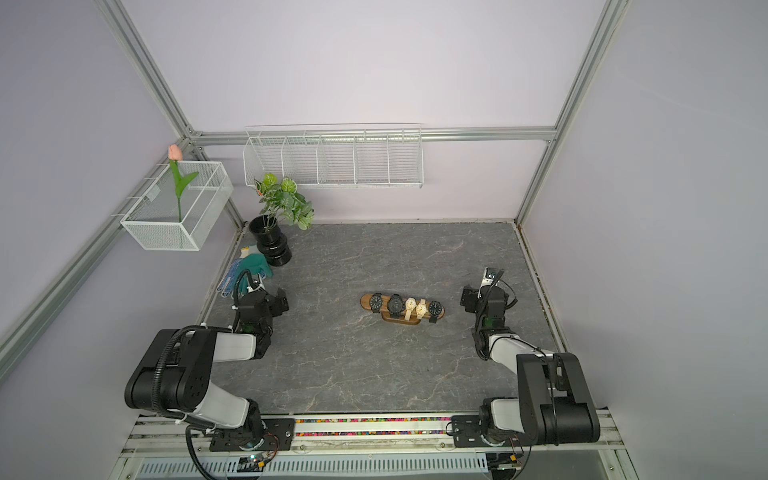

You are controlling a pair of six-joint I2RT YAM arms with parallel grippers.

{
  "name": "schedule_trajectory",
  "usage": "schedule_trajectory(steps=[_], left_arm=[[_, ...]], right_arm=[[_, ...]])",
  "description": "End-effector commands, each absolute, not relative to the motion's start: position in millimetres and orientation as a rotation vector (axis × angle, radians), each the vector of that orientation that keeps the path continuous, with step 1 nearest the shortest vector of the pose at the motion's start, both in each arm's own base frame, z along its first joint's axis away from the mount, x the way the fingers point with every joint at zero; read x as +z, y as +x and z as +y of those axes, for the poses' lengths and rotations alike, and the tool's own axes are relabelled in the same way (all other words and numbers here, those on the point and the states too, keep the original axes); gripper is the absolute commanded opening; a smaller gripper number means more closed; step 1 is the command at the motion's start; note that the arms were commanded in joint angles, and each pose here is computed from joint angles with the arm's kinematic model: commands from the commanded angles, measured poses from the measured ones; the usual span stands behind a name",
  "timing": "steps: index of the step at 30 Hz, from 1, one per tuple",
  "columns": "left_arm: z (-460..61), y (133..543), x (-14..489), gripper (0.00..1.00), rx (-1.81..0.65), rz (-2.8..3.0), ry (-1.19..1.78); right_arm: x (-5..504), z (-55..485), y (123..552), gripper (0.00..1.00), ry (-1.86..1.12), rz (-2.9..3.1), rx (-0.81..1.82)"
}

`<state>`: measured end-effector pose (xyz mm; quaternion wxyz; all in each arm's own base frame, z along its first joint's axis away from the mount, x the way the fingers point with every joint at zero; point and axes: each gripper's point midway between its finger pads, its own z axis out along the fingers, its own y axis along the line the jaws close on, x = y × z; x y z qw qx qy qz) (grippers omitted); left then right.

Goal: Place watch on stand
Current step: Reset both arms

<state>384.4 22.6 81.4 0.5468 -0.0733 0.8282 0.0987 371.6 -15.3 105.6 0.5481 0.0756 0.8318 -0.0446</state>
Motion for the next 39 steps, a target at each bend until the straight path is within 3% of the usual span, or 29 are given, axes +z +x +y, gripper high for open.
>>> schedule_trajectory(steps=[1,11,39], left_arm=[[12,404,115,1.00,0.143,1.858,-0.143],[12,404,114,1.00,0.142,1.875,-0.149],[13,405,114,1.00,0.138,1.876,-0.149]], right_arm=[[130,-24,366,0.89,0.099,1.810,-0.239],[97,-22,384,0.88,0.109,1.870,-0.193],[96,-22,390,0.88,0.093,1.874,-0.167]])
